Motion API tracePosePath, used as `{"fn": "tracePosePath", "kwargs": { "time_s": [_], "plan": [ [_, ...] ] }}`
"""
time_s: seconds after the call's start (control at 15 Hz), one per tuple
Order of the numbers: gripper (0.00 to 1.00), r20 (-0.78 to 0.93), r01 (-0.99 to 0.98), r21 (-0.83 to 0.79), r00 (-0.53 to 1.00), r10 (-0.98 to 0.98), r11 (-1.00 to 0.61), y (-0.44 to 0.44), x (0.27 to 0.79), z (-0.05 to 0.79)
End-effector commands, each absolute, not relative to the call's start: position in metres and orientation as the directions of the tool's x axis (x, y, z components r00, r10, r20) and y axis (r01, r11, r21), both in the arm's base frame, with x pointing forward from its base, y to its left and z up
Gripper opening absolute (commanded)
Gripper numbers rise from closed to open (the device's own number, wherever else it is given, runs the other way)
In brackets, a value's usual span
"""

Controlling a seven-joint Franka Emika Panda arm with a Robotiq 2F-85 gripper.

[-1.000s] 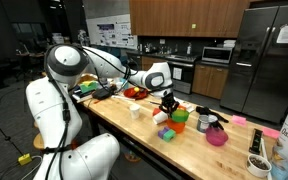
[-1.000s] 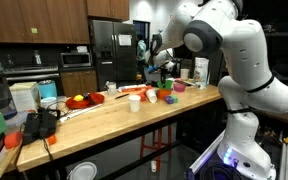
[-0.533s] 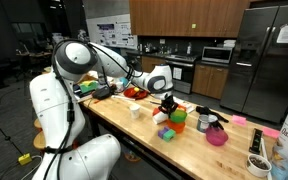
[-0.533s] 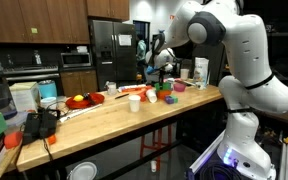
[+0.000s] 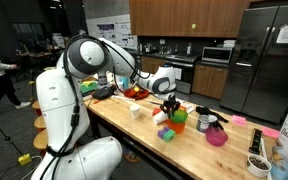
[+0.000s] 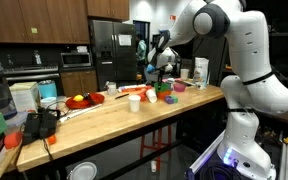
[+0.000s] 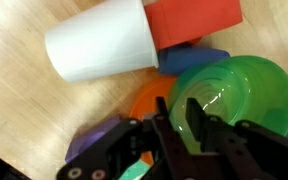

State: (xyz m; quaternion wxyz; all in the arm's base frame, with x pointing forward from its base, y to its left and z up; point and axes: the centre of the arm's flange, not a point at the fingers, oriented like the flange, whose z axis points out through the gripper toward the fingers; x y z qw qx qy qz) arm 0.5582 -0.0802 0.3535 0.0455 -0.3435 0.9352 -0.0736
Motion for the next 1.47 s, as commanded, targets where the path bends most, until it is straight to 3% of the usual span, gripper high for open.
{"fn": "tracePosePath", "kwargs": {
  "time_s": [0.0,0.33,0.47,1.4],
  "plan": [
    [0.58,-0.1,-0.627,-0.146,-0.76,-0.642,0.765,-0.087,0.561,0.36],
    [0.93,-0.112,-0.626,-0.137,-0.76,-0.64,0.767,-0.093,0.561,0.363],
    [1.0,-0.115,-0.623,-0.144,-0.761,-0.639,0.769,-0.094,0.559,0.368],
    [1.0,-0.126,-0.618,-0.2,-0.753,-0.646,0.76,-0.099,0.545,0.406]
  ]
}}
